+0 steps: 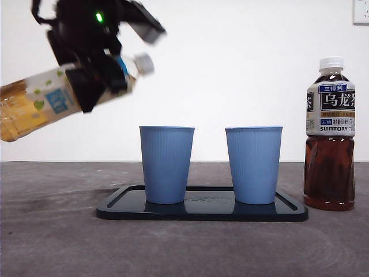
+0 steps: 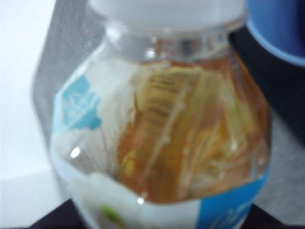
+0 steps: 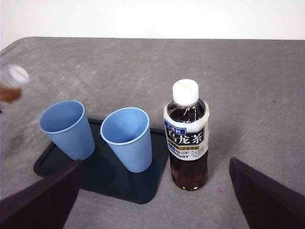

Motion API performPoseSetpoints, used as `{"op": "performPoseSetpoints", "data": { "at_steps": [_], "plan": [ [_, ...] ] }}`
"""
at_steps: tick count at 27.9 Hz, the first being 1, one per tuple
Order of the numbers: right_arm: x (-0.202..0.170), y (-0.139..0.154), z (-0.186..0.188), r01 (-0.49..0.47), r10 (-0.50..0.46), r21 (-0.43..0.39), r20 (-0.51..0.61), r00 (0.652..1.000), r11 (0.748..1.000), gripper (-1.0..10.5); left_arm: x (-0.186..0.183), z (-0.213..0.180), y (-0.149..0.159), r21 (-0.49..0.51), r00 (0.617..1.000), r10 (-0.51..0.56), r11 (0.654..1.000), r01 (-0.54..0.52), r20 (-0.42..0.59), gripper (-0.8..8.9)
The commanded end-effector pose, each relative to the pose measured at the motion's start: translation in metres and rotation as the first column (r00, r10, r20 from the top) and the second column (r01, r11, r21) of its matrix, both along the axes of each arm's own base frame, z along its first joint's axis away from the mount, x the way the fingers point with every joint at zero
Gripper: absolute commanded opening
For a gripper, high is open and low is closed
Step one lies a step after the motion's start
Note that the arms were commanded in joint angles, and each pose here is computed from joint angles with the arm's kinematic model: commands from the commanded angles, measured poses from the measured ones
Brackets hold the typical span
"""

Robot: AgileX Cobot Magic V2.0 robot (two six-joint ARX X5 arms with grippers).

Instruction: Pour the drink into the cup

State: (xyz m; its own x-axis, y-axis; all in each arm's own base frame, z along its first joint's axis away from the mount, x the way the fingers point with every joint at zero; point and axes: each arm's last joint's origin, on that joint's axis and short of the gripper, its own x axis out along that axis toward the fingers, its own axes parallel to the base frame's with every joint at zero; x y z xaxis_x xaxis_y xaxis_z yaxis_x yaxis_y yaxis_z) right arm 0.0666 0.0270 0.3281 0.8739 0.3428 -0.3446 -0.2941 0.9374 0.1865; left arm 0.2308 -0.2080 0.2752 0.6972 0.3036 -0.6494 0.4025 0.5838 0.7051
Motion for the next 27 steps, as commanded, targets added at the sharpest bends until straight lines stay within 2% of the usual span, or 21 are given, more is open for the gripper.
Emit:
{"op": "performPoseSetpoints", "data": {
  "at_steps": [1,3,6,8,15,20,23,27],
  "plan": [
    [-0.001,0.0,0.005,-0.01,0.009,0.006,0.017,1.0,1.0,4.9,-0.002,0.027,0.009,-0.209,0.993,0.091,0.975,-0.073,0.079,1.18],
    [-0.001,0.0,0.005,-0.011,0.01,0.003,0.018,1.0,1.0,4.9,-0.004,0.039,0.017,-0.309,0.99,0.108,0.948,-0.074,0.092,1.18],
    [-0.001,0.001,0.005,-0.023,0.023,0.007,0.016,1.0,1.0,4.9,-0.008,0.054,0.029,-0.469,0.992,0.092,0.882,-0.041,0.086,1.18],
    [-0.001,0.001,0.005,-0.034,0.034,0.011,0.015,0.999,0.999,4.9,-0.013,0.06,0.038,-0.538,0.991,0.081,0.843,-0.013,0.103,1.18],
    [-0.002,0.001,0.004,-0.059,0.059,0.018,0.011,0.998,0.998,4.9,-0.026,0.043,0.07,-0.662,0.968,0.136,0.749,0.038,0.209,1.19],
    [-0.001,0.002,0.004,-0.059,0.059,0.019,0.011,0.998,0.998,4.9,-0.025,0.016,0.082,-0.786,0.946,0.192,0.611,0.092,0.26,1.19],
    [-0.001,0.002,0.004,-0.059,0.059,0.018,0.011,0.998,0.998,4.9,-0.021,-0.002,0.086,-0.824,0.934,0.235,0.558,0.097,0.269,1.19],
    [-0.001,0.001,0.004,-0.059,0.058,0.018,0.01,0.998,0.998,4.9,-0.016,-0.02,0.088,-0.841,0.911,0.265,0.523,0.14,0.317,1.18]
  ]
}}
